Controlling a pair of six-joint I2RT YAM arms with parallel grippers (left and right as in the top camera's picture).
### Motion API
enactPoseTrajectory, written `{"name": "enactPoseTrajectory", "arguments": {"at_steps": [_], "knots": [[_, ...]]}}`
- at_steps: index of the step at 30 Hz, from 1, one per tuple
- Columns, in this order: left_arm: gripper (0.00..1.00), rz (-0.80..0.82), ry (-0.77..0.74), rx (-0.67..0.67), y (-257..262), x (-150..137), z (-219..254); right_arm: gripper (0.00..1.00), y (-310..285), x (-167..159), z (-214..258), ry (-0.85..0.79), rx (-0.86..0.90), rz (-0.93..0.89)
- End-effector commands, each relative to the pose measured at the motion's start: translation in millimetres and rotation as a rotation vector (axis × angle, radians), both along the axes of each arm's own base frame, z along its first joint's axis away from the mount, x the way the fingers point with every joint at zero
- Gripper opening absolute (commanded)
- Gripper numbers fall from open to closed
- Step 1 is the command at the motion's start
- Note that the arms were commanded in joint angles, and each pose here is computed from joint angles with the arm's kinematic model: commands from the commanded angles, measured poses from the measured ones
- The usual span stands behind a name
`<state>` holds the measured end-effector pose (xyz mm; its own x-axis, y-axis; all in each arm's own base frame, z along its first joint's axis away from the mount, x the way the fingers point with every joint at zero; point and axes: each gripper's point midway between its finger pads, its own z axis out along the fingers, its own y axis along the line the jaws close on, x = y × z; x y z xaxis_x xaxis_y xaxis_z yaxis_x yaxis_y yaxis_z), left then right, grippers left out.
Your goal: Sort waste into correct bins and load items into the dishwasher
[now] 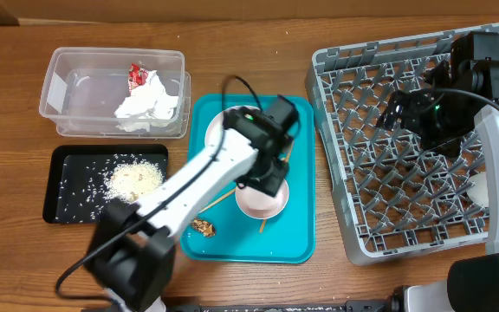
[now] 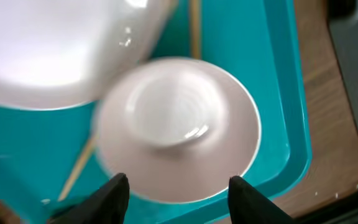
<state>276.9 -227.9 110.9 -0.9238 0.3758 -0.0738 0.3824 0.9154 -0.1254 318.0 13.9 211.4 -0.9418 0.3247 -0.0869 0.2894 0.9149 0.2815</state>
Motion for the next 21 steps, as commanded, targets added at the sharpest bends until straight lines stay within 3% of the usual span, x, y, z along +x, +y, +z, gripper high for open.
{"name": "enactPoseTrajectory", "arguments": {"at_steps": [1,6,13,21], "knots": [[0.55,0.178,-0.174,-0.037,33.5,26.6,59.7,1.00,14.7,-0.8,2.0,-0.009,0.012,0.067],[0.58,0.373,-0.218,-0.062,88.8,34.8,91.3,1.00,59.8,-8.1,2.0,-0.012,0.011,0.222],[0.60,0.629,-0.172,-0.042,154.1,37.1,94.5,1.00,128.6,-24.5,-13.2,-0.017,0.018,0.415],[0.76,0.680,-0.146,-0.070,165.6,37.9,93.3,0.85,176.1,-57.2,-68.7,0.052,0.017,0.517]]}}
